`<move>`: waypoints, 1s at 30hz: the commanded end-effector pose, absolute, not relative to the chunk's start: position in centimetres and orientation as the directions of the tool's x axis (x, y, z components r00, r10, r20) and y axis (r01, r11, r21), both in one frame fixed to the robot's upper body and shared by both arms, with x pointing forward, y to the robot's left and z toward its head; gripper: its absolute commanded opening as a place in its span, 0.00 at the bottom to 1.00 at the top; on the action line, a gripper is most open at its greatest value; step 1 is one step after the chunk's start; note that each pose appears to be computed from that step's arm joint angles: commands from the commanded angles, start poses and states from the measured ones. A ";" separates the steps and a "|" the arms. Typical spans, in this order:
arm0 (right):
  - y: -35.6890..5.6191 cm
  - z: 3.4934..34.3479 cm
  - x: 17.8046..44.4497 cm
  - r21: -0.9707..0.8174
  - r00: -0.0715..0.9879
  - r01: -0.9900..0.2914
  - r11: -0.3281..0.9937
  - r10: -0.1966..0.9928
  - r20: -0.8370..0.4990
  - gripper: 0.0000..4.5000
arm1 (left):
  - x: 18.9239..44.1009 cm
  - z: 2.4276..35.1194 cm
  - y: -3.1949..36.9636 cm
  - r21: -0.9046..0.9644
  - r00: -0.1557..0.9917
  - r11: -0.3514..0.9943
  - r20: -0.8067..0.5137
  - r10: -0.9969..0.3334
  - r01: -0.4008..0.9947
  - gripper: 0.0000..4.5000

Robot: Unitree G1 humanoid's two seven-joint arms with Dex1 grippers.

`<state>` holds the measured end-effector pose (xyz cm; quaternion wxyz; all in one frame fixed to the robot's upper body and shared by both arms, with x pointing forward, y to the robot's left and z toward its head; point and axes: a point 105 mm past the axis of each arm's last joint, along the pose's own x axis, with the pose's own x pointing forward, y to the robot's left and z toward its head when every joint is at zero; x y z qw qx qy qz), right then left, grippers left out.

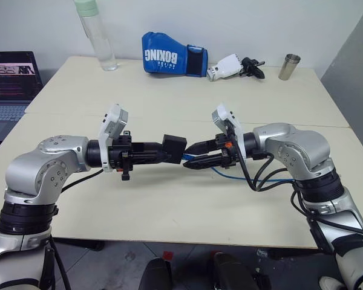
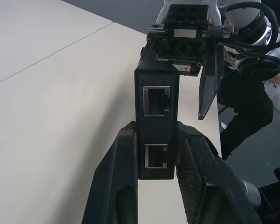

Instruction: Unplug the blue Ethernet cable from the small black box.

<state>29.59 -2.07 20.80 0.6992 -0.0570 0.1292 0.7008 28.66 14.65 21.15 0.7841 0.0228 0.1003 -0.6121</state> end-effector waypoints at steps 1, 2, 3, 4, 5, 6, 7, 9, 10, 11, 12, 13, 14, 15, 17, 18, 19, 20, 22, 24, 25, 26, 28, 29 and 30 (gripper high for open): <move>-1.9 21.8 29.4 0.057 -0.034 -0.998 -0.020 0.968 -0.250 0.52 | 28.1 22.7 14.5 -0.041 0.212 0.221 -0.164 -0.964 0.974 0.17; -1.8 21.8 29.4 0.057 -0.036 -0.998 -0.022 0.967 -0.251 0.52 | 28.0 22.7 14.5 -0.041 0.211 0.220 -0.164 -0.964 0.975 0.17; -1.8 21.8 29.4 0.057 -0.037 -0.998 -0.024 0.967 -0.251 0.52 | 28.0 22.7 14.6 -0.041 0.210 0.219 -0.163 -0.964 0.975 0.17; -1.8 21.7 29.4 0.058 -0.038 -0.998 -0.024 0.967 -0.252 0.52 | 28.0 22.7 14.6 -0.042 0.210 0.219 -0.163 -0.964 0.975 0.17; -1.7 21.7 29.4 0.060 -0.039 -0.998 -0.025 0.967 -0.253 0.48 | 28.0 22.8 14.5 -0.042 0.208 0.217 -0.162 -0.965 0.975 0.17; -1.7 21.7 29.4 0.062 -0.040 -0.998 -0.025 0.967 -0.253 0.44 | 27.9 22.8 14.5 -0.042 0.207 0.216 -0.162 -0.965 0.975 0.17; -1.7 21.7 29.5 0.066 -0.041 -0.998 -0.025 0.966 -0.254 0.40 | 27.9 22.8 14.5 -0.041 0.205 0.214 -0.162 -0.965 0.976 0.17; -1.6 21.6 29.5 0.072 -0.044 -0.997 -0.026 0.965 -0.257 0.30 | 27.8 22.8 14.4 -0.040 0.201 0.210 -0.163 -0.966 0.977 0.17; -1.6 21.6 29.5 0.074 -0.046 -0.997 -0.028 0.965 -0.260 0.25 | 27.8 22.8 14.4 -0.039 0.200 0.209 -0.165 -0.966 0.977 0.17; -1.6 21.5 29.5 0.075 -0.047 -0.997 -0.029 0.964 -0.262 0.19 | 27.8 22.8 14.4 -0.039 0.199 0.208 -0.166 -0.966 0.977 0.17; -1.6 21.5 29.5 0.075 -0.048 -0.997 -0.029 0.964 -0.263 0.14 | 27.8 22.8 14.4 -0.038 0.199 0.208 -0.166 -0.966 0.977 0.17; -1.6 21.5 29.5 0.076 -0.049 -0.997 -0.030 0.963 -0.264 0.09 | 27.8 22.8 14.4 -0.037 0.198 0.207 -0.168 -0.966 0.978 0.17; -1.6 21.5 29.6 0.076 -0.049 -0.997 -0.030 0.963 -0.266 0.04 | 27.7 22.7 14.4 -0.035 0.197 0.206 -0.170 -0.965 0.978 0.17; -1.6 21.5 29.6 0.077 -0.050 -0.997 -0.031 0.962 -0.267 0.02 | 27.7 22.7 14.4 -0.034 0.197 0.206 -0.171 -0.965 0.978 0.17; -1.6 21.5 29.5 0.075 -0.053 -0.997 -0.034 0.961 -0.270 0.02 | 27.7 22.8 14.4 -0.034 0.198 0.206 -0.169 -0.966 0.978 0.17; -1.6 21.5 29.5 0.075 -0.054 -0.997 -0.035 0.961 -0.271 0.02 | 27.8 22.8 14.4 -0.033 0.198 0.207 -0.167 -0.966 0.978 0.17; -1.6 21.5 29.5 0.075 -0.056 -0.997 -0.037 0.961 -0.272 0.02 | 27.8 22.8 14.4 -0.034 0.198 0.207 -0.166 -0.966 0.978 0.17; -1.6 21.5 29.5 0.075 -0.058 -0.996 -0.039 0.960 -0.274 0.02 | 27.8 22.8 14.3 -0.033 0.199 0.207 -0.165 -0.966 0.978 0.17; -1.6 21.5 29.4 0.074 -0.061 -0.996 -0.041 0.959 -0.278 0.02 | 27.8 22.8 14.3 -0.034 0.200 0.208 -0.164 -0.966 0.977 0.17; -1.7 21.5 29.4 0.074 -0.062 -0.996 -0.043 0.958 -0.281 0.02 | 27.8 22.8 14.4 -0.035 0.201 0.209 -0.163 -0.966 0.977 0.17; -1.7 21.4 29.4 0.074 -0.062 -0.996 -0.042 0.958 -0.281 0.02 | 27.9 22.8 14.4 -0.035 0.201 0.210 -0.162 -0.966 0.977 0.17; -1.7 21.4 29.4 0.075 -0.061 -0.996 -0.042 0.957 -0.282 0.02 | 27.8 22.8 14.4 -0.036 0.201 0.209 -0.163 -0.966 0.977 0.17; -1.8 21.4 29.4 0.074 -0.059 -0.996 -0.040 0.956 -0.286 0.02 | 27.8 22.8 14.4 -0.038 0.200 0.208 -0.165 -0.966 0.977 0.17; -1.9 21.3 29.4 0.074 -0.058 -0.997 -0.038 0.955 -0.290 0.02 | 27.8 22.8 14.4 -0.039 0.200 0.208 -0.165 -0.966 0.977 0.17; -2.0 21.2 29.5 0.074 -0.055 -0.997 -0.035 0.954 -0.294 0.02 | 27.9 22.8 14.4 -0.039 0.200 0.209 -0.166 -0.966 0.977 0.17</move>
